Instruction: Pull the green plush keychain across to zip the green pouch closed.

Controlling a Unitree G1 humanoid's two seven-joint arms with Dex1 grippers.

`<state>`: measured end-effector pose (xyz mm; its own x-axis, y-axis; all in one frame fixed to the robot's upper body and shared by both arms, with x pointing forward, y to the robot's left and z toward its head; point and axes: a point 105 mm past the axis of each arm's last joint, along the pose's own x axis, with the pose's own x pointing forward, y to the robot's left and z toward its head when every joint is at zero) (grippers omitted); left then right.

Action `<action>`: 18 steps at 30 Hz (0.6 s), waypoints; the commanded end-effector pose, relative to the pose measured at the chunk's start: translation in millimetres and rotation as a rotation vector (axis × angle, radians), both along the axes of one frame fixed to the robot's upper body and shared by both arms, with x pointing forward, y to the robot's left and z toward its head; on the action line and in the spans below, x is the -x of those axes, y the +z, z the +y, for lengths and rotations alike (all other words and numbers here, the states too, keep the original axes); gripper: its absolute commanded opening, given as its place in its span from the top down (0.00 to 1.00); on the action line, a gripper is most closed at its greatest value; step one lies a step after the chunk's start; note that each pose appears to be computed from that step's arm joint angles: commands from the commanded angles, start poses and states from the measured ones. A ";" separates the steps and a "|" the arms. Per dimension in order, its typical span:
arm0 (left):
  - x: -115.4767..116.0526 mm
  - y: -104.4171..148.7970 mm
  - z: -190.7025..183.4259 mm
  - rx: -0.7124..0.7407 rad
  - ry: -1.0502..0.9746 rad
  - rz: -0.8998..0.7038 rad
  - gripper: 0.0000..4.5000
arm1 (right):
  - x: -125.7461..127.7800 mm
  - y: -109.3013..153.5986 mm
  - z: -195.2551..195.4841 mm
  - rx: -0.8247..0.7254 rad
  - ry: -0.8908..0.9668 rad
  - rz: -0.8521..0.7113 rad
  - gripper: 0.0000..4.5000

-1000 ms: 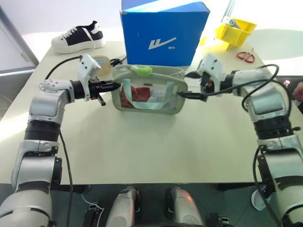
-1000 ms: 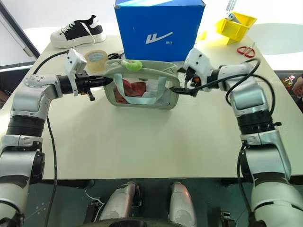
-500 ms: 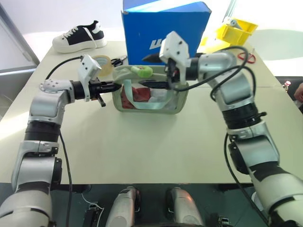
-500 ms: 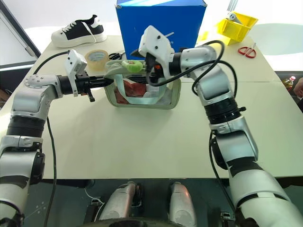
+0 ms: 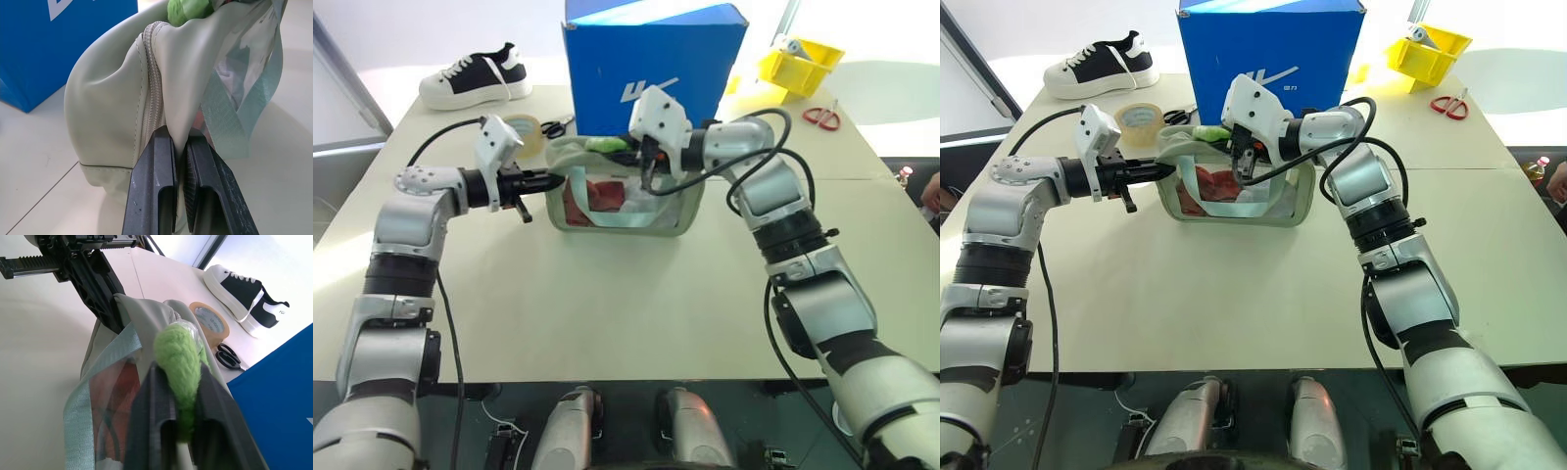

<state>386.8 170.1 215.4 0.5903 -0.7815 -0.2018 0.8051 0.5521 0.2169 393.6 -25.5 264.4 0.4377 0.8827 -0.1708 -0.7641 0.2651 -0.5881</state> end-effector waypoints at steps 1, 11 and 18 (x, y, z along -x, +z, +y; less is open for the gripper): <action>2.0 10.9 -1.0 0.009 -0.007 -0.043 1.00 | 4.2 37.4 -17.0 -0.106 -0.024 -0.027 0.99; -0.4 11.3 -1.7 0.005 -0.007 -0.046 1.00 | -3.9 36.3 -113.2 -0.125 -0.331 -0.011 0.99; -1.1 11.7 0.0 -0.004 -0.006 -0.043 1.00 | -9.3 14.1 -172.0 -0.152 -0.564 0.013 0.99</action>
<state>387.8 166.7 214.4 0.5832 -0.7880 -0.1972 0.8101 0.5463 0.2130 404.4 -183.8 260.2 0.8051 0.5774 -0.1356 -0.5639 0.6743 -0.4768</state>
